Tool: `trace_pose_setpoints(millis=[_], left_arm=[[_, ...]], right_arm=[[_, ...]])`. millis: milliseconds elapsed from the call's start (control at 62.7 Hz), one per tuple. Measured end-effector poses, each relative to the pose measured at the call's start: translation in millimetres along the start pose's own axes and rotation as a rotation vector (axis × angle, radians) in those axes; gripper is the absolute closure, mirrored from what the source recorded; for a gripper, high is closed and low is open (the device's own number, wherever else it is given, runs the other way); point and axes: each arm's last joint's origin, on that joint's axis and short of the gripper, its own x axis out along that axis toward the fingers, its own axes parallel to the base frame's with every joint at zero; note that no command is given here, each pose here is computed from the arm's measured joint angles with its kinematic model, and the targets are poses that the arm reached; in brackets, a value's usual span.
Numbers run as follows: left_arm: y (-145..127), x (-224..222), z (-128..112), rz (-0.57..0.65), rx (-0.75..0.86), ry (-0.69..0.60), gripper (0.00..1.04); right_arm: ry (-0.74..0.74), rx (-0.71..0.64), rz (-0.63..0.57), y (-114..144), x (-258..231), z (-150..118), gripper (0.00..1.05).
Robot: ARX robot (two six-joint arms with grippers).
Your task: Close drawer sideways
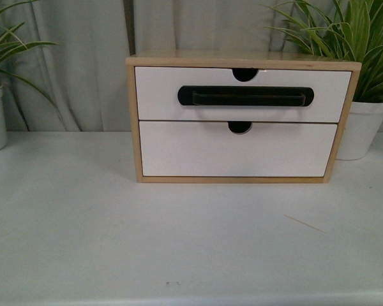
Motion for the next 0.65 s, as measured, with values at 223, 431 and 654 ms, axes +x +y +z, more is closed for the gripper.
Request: trace_pose_setpoints(millis=[223,431,654], left_arm=[[0.0,0.0,0.0,0.0,0.001,0.0,0.06],[0.0,0.0,0.0,0.0,0.001,0.0,0.06],[0.0,0.0,0.0,0.0,0.001,0.0,0.06]], right_arm=[[0.0,0.002,0.0,0.0,0.0,0.0,0.09],[0.0,0.002,0.0,0.0,0.0,-0.1,0.09],[0.0,0.002,0.0,0.0,0.0,0.0,0.09]])
